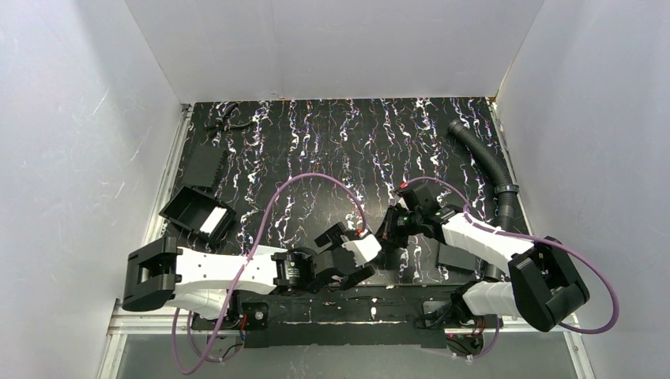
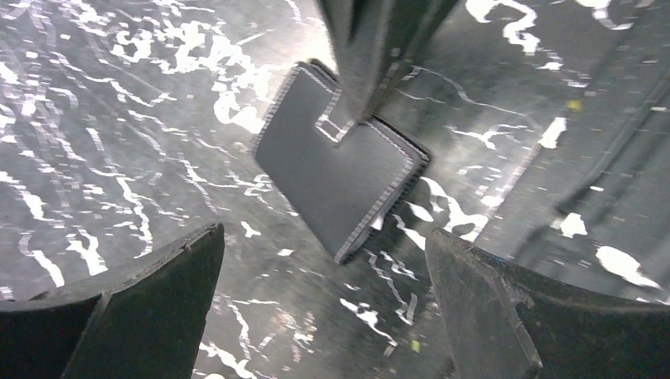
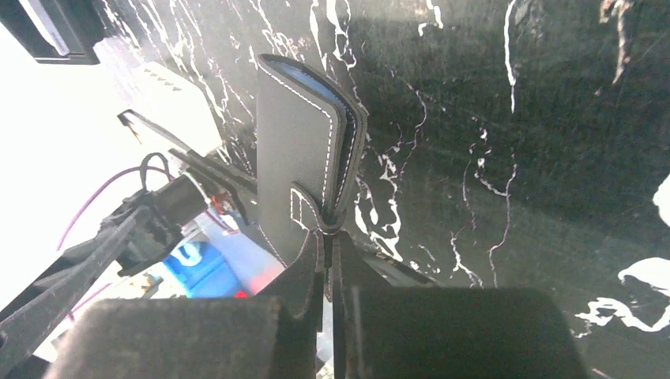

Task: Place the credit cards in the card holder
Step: Pick up the card holder from the center of the board.

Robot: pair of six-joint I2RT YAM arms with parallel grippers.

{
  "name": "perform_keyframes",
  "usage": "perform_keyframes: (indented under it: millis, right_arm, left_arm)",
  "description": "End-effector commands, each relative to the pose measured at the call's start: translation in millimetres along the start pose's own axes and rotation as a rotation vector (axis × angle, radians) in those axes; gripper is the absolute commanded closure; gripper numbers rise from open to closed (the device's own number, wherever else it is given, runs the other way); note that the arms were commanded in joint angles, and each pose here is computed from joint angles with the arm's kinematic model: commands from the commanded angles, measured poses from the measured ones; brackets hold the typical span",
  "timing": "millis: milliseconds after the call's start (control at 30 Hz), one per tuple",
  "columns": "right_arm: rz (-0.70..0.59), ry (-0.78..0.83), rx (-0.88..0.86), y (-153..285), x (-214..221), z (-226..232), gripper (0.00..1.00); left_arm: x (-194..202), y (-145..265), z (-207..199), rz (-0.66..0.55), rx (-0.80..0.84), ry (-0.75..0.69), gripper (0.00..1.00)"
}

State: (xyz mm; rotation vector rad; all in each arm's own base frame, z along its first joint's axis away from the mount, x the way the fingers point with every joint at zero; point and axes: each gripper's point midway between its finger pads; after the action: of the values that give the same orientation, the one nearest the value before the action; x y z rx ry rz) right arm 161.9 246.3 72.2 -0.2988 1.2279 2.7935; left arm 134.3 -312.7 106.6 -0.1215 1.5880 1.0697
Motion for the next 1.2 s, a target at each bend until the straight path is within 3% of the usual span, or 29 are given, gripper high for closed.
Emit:
perform_keyframes:
  millis: [0,167,467,500,533,600,633,733,800,833,933,1100,1167]
  right_arm:
    - [0.053,-0.115,-0.089,7.9,3.9,22.9,0.99]
    - [0.031,-0.205,-0.105,13.4,3.4,28.4,0.99]
    - [0.020,-0.257,-0.119,16.4,3.0,31.5,0.99]
    - [0.022,-0.262,-0.124,17.1,4.4,32.1,0.99]
    - [0.022,-0.268,-0.125,18.4,6.0,32.0,0.99]
    - [0.001,-0.267,-0.131,21.1,7.0,31.2,0.99]
    - [-0.018,-0.250,-0.134,23.2,5.7,31.0,0.94]
    - [-0.099,-0.092,-0.100,36.6,-10.2,22.5,0.48]
    - [-0.146,0.106,-0.027,49.9,-23.8,7.2,0.20]
    - [-0.164,0.202,0.018,55.7,-28.9,-1.0,0.13]
    - [-0.223,0.463,-0.057,67.5,-35.6,12.6,0.06]
    - [-0.317,0.727,-0.558,101.6,-14.9,95.6,0.02]
    - [-0.317,0.787,-0.670,114.5,-5.4,112.6,0.02]
  left_arm:
    - [-12.7,-10.6,30.3,-0.051,-0.188,-0.143,0.02]
    - [-4.8,-27.6,20.3,-0.008,-0.202,-0.245,0.01]
    - [-14.1,-29.2,21.3,-0.061,-0.259,-0.221,0.02]
    - [-15.1,-28.6,26.2,-0.065,-0.293,-0.224,0.08]
    - [-16.8,-27.1,31.9,-0.072,-0.333,-0.224,0.26]
    - [-19.1,-22.8,40.8,-0.085,-0.383,-0.209,0.50]
    - [-19.3,-21.1,42.0,-0.090,-0.375,-0.184,0.60]
    - [-9.2,-15.2,42.3,-0.018,-0.231,0.030,0.82]
    - [-2.0,-6.6,37.2,0.052,-0.087,0.204,0.89]
    - [-1.3,-0.8,33.8,0.078,-0.003,0.291,0.91]
    - [-7.8,23.0,17.7,0.139,0.254,0.509,0.99]
    - [-36.9,69.7,-5.7,0.244,0.594,0.675,1.00]
    - [-47.8,83.1,-13.8,0.281,0.702,0.702,1.00]
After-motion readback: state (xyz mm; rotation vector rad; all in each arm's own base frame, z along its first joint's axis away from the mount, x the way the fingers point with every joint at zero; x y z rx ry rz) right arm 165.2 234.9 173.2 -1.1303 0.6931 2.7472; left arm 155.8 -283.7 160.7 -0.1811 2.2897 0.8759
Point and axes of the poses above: each gripper's point midway between its finger pads, its own y axis back along the fingers, its own z axis along the line the jaws close on, x = y × z, and after that the axes turned 15 degrees about y, right-handed
